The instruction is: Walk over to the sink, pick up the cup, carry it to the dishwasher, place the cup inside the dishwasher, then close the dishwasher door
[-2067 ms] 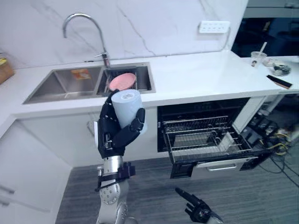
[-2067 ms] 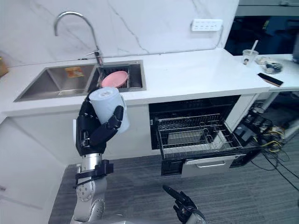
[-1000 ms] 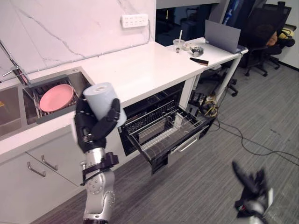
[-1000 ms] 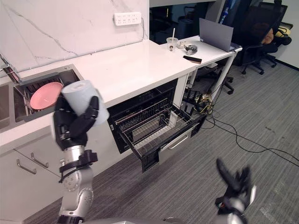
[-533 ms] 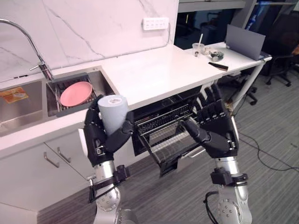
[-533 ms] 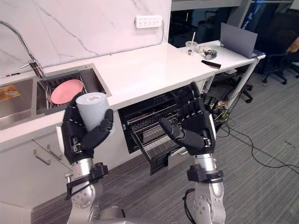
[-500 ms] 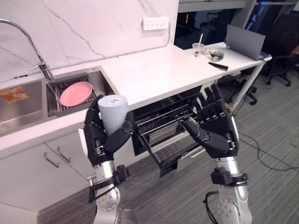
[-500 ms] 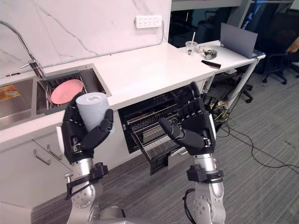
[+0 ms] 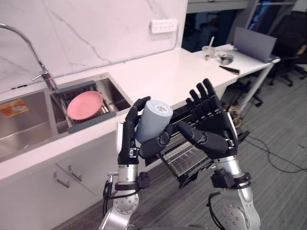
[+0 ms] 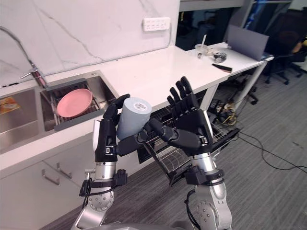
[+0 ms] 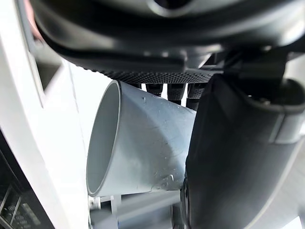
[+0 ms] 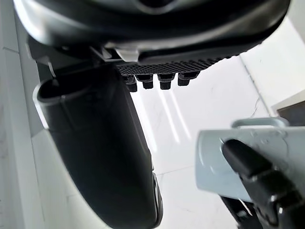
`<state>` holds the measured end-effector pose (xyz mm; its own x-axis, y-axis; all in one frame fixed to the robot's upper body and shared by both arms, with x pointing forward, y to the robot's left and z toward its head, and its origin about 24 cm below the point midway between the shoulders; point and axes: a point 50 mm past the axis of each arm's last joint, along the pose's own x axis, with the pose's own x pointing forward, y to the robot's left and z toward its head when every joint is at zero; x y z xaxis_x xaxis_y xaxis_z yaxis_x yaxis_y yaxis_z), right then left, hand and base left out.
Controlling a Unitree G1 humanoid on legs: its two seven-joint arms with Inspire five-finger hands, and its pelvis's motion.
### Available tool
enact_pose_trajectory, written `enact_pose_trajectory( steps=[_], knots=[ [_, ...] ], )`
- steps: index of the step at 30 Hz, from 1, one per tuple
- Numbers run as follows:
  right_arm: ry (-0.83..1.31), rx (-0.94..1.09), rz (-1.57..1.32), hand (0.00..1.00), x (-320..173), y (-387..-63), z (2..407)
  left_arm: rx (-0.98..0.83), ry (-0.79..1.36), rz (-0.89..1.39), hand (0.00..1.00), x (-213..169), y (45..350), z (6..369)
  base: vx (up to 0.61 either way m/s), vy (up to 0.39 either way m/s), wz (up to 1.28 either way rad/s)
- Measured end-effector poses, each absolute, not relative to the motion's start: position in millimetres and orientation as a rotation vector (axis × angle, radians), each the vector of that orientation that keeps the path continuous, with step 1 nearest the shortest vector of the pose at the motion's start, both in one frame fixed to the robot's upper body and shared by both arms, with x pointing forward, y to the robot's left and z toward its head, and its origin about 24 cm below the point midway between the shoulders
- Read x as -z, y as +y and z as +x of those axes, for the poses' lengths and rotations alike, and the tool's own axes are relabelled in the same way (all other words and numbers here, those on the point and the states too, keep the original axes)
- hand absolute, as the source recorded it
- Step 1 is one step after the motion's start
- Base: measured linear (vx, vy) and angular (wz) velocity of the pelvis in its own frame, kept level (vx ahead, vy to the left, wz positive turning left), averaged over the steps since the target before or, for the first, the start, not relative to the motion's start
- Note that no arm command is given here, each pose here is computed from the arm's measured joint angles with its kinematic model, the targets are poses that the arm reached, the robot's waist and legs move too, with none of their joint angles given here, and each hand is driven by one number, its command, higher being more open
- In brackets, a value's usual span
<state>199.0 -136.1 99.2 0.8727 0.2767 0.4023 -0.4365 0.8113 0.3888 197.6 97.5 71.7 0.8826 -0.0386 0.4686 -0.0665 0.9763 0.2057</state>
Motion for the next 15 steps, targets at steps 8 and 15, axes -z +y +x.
enact_pose_trajectory(
  steps=[8,15],
  knots=[
    [-0.286,-0.449,0.319,1.00,-107.0,-132.8,218.5,-0.037,-0.640,0.311,0.00,-93.2,89.5,212.8,0.09,-0.061,-0.07],
    [-0.232,-0.404,0.319,1.00,-105.6,-135.1,227.1,-0.062,-0.783,0.376,0.00,-104.7,83.3,206.2,-0.05,-0.030,-0.09]
  ],
)
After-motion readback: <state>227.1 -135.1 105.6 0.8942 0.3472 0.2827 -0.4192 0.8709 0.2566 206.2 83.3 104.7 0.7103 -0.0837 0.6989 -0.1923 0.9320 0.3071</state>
